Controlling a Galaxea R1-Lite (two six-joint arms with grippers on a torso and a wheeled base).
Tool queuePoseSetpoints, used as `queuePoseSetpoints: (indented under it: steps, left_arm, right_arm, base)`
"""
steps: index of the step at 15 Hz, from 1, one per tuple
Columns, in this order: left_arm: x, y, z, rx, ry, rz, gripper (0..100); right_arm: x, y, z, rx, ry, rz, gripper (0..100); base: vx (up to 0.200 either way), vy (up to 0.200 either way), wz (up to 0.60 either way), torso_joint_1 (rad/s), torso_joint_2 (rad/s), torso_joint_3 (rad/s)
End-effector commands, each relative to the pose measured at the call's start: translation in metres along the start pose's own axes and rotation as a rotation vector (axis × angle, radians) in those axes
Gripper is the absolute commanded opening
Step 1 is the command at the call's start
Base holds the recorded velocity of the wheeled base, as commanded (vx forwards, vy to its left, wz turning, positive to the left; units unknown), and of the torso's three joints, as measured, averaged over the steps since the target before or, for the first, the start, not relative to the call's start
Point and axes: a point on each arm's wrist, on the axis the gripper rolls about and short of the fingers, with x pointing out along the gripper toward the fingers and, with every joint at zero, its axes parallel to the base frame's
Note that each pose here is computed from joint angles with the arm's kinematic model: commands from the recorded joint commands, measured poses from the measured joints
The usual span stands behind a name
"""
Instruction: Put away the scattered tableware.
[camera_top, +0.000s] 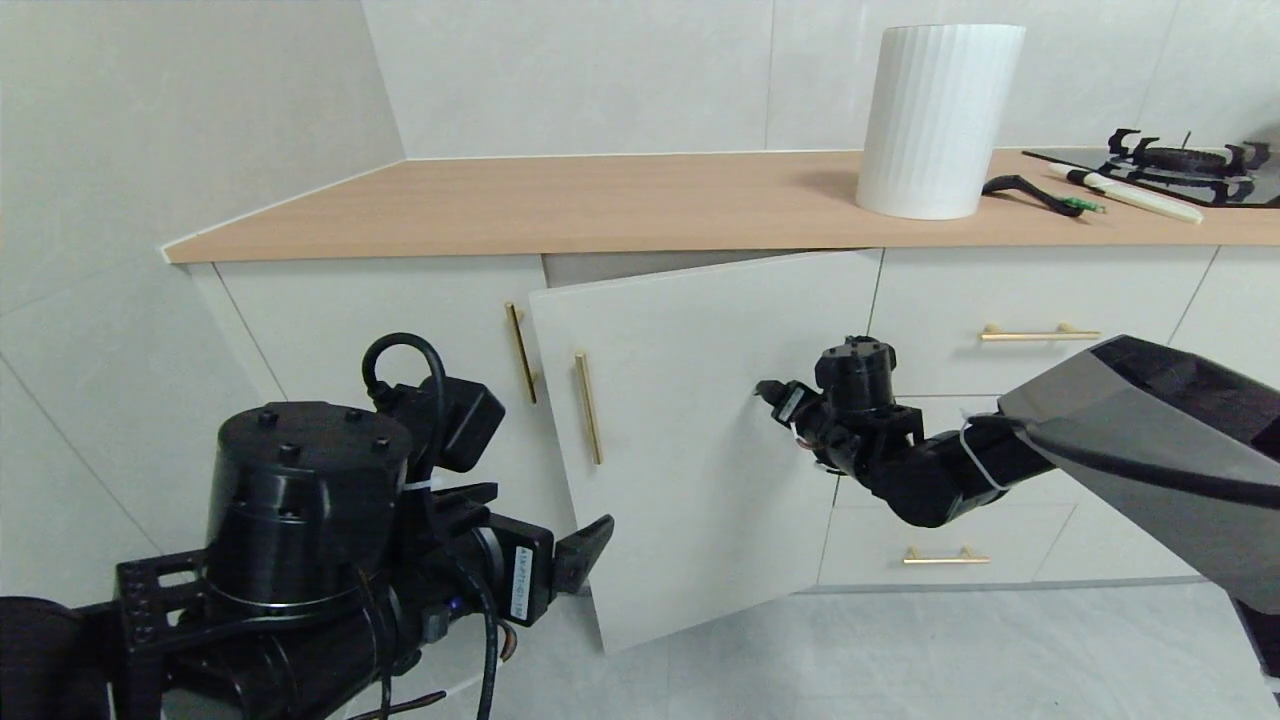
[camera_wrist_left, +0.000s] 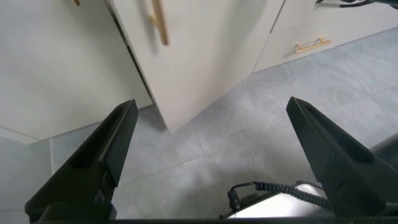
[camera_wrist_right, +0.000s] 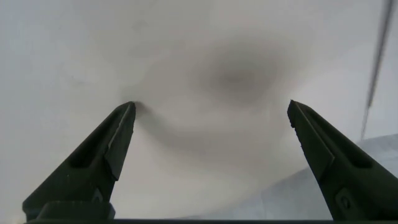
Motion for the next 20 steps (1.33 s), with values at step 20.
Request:
queuePoseSetpoints:
  steps: [20]
  left_arm:
    - [0.001, 0.000, 0.000, 0.000, 0.002, 0.001, 100]
  right_arm:
    - [0.028, -0.023, 0.033, 0.035, -0.160, -0.131, 100]
  base:
    - [0.000, 0.000, 0.00, 0.000, 0.00, 0.000]
